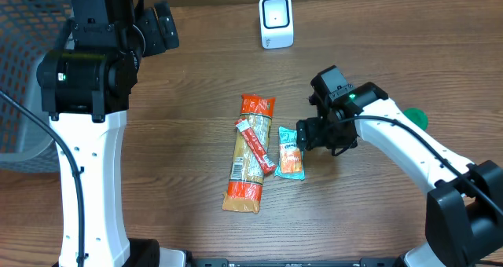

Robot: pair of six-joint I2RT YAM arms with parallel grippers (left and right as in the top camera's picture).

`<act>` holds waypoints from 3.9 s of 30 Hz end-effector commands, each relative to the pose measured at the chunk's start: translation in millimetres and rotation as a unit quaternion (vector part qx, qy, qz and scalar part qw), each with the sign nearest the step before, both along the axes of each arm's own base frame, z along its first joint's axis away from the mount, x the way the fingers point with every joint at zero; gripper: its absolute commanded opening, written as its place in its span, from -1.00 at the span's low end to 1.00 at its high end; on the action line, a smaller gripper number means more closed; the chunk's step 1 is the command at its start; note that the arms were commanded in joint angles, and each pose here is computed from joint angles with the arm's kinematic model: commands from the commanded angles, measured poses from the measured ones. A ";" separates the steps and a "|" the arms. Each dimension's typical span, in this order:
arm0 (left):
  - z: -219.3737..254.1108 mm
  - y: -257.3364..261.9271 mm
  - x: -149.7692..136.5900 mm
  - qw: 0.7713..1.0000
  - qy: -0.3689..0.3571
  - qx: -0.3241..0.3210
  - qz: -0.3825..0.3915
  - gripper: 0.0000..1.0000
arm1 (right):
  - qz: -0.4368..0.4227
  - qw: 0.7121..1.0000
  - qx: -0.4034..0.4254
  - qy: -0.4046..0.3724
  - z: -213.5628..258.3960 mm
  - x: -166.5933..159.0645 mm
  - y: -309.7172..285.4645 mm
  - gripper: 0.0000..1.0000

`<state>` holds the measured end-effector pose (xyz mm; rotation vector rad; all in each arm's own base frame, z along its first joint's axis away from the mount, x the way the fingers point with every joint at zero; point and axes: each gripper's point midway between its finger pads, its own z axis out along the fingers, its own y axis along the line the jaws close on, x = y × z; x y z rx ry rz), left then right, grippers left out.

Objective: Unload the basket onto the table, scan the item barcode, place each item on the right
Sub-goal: 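Reach the right gripper over the orange Kleenex tissue pack, then lower the right gripper and close it on the Kleenex pack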

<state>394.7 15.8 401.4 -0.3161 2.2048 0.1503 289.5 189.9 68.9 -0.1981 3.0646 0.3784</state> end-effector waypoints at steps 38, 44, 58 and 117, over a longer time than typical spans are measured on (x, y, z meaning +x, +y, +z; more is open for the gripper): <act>5.0 3.2 -1.4 1.000 -0.005 0.010 0.000 1.00 | -0.021 0.996 -0.018 -0.084 33.0 7.7 -17.5 0.68; 5.0 3.3 -1.4 1.000 -0.005 0.010 0.000 1.00 | -0.021 0.996 -0.015 -0.090 33.8 10.9 -15.9 0.68; 5.0 3.3 -1.4 1.000 -0.005 0.010 0.000 0.99 | -0.021 0.995 -0.009 -0.093 34.6 12.6 -13.8 0.69; 5.0 3.3 -1.4 1.000 -0.005 0.010 0.000 1.00 | 0.014 0.999 0.007 0.031 -20.7 -33.5 40.0 -0.29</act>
